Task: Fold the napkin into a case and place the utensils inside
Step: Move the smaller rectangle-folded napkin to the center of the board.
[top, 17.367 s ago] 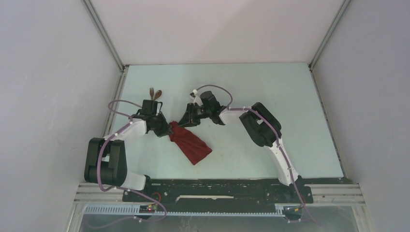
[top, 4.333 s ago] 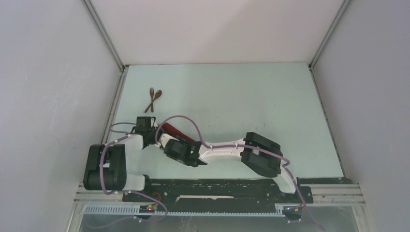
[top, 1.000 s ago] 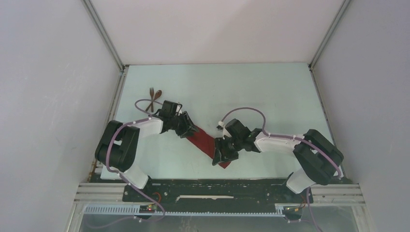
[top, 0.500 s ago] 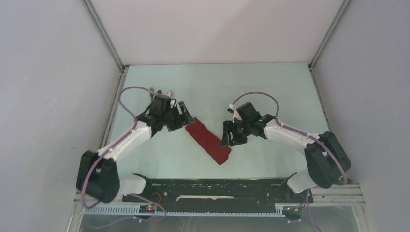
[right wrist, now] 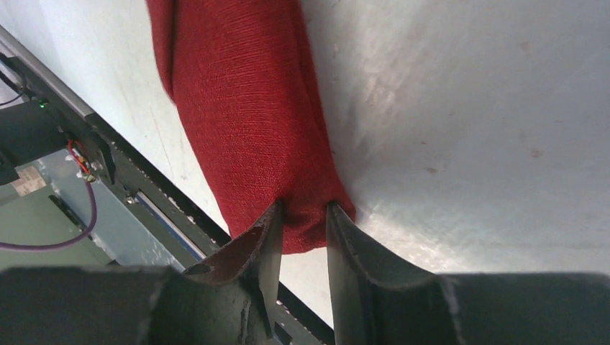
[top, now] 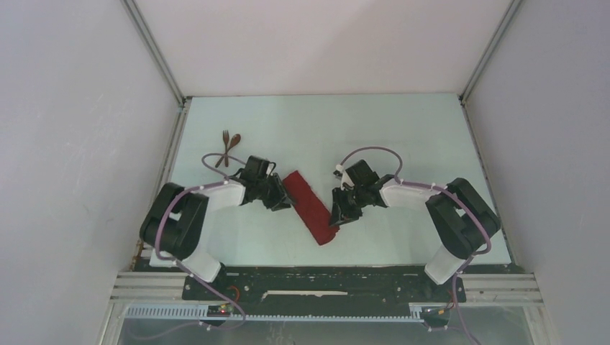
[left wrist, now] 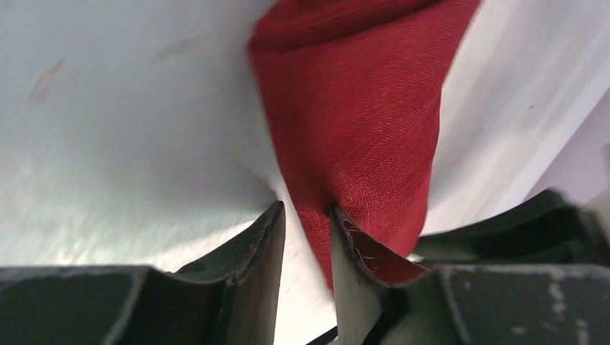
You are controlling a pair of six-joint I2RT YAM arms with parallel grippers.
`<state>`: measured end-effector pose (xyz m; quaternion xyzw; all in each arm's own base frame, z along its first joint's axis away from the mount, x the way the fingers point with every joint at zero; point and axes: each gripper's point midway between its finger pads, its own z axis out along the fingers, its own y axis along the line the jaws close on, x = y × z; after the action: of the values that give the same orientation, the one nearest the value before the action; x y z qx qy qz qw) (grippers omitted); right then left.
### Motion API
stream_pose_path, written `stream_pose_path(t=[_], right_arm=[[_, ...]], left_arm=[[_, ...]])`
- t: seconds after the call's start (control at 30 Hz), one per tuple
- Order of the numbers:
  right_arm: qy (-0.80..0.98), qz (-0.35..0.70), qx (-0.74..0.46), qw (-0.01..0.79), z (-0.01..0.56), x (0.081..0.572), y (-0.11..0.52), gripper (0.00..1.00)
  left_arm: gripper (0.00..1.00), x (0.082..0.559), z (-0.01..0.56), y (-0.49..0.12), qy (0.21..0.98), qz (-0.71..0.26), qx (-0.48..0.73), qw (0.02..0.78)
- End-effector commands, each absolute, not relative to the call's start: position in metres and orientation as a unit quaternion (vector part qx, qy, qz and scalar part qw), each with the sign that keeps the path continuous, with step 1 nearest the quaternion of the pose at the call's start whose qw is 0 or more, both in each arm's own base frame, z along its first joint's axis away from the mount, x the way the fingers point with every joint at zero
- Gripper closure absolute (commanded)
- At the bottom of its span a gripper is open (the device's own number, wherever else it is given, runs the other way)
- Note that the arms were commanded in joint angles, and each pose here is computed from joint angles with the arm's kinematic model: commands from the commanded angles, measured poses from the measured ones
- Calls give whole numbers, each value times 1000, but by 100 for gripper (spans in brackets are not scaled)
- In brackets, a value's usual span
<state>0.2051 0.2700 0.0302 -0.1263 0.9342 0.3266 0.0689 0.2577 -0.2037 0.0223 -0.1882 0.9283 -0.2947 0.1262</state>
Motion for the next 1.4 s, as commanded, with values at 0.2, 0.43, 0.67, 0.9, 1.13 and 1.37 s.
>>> stream_pose_path(t=[0.2, 0.43, 0.67, 0.9, 1.13, 1.37], right_arm=[[928, 343, -29, 142, 28, 253, 281, 62], [928, 333, -11, 170, 18, 331, 277, 62], [916, 346, 4, 203, 27, 391, 284, 61], [924, 336, -3, 183, 28, 437, 276, 55], [909, 364, -37, 202, 111, 410, 270, 35], [845, 501, -4, 188, 131, 412, 290, 39]], left_arm=[[64, 366, 42, -239, 909, -328, -188, 176], [64, 432, 43, -256, 898, -348, -197, 182], [64, 500, 57, -284, 874, -407, -189, 190], [52, 534, 83, -269, 868, -401, -185, 228], [29, 477, 154, -259, 862, -418, -133, 254], [42, 431, 151, -276, 835, -489, -120, 224]])
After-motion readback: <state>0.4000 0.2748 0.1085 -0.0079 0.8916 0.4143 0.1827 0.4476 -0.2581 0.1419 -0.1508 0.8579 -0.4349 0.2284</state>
